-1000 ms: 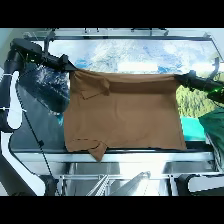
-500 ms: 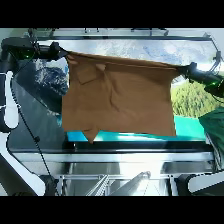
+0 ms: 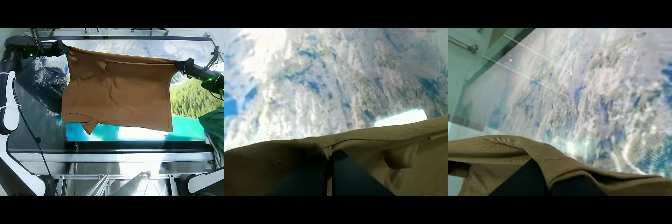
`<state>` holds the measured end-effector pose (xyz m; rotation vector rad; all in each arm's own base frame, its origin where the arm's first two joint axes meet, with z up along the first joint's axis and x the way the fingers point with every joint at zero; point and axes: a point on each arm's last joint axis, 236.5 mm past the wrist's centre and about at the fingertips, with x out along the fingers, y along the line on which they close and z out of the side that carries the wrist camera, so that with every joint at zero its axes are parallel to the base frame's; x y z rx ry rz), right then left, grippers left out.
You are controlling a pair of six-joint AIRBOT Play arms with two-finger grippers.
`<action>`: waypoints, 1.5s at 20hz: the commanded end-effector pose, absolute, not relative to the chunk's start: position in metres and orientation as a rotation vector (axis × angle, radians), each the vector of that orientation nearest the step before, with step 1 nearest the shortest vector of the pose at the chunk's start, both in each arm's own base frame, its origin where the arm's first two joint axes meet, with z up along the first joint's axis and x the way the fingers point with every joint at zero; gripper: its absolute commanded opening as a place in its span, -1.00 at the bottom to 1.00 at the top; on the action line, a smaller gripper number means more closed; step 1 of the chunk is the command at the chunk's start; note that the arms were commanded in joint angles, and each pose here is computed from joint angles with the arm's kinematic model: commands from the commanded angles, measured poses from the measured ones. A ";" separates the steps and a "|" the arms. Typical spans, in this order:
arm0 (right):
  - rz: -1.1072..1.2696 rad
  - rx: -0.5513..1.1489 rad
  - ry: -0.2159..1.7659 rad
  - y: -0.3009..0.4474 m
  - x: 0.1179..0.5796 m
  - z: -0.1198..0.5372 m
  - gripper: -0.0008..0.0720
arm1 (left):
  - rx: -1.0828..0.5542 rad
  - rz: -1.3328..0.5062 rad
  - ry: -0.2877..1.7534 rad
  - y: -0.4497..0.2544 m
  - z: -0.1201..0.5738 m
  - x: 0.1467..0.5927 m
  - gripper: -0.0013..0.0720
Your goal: Fold the shirts.
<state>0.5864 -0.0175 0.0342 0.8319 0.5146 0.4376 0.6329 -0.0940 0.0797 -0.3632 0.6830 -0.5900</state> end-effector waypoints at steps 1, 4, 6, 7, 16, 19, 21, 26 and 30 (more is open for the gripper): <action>0.434 0.829 0.583 -0.013 0.581 0.014 -0.94 | -0.367 -0.620 0.766 -0.094 0.048 0.621 -0.91; 0.458 0.782 0.743 -0.005 0.557 -0.018 -0.94 | -0.380 -0.652 0.926 -0.098 0.014 0.595 -0.92; 0.462 0.758 0.845 -0.006 0.539 -0.035 -0.94 | -0.328 -0.581 1.072 -0.081 -0.011 0.576 -0.91; 0.462 0.745 0.885 -0.008 0.531 -0.041 -0.94 | -0.303 -0.563 1.133 -0.075 -0.021 0.566 -0.91; 0.461 0.716 1.029 -0.002 0.508 -0.075 -0.93 | -0.305 -0.558 1.427 -0.086 -0.083 0.518 -0.91; 0.479 0.726 1.058 0.007 0.505 -0.085 -0.93 | -0.304 -0.578 1.477 -0.094 -0.098 0.509 -0.92; 0.483 0.730 1.064 0.007 0.503 -0.086 -0.93 | -0.307 -0.579 1.486 -0.094 -0.099 0.507 -0.92; 0.488 0.733 1.066 0.008 0.502 -0.086 -0.93 | -0.350 -0.573 1.558 -0.080 -0.086 0.493 -0.91; 0.535 0.780 1.107 0.013 0.488 -0.078 -0.14 | -0.377 -0.577 1.619 -0.073 -0.082 0.478 0.28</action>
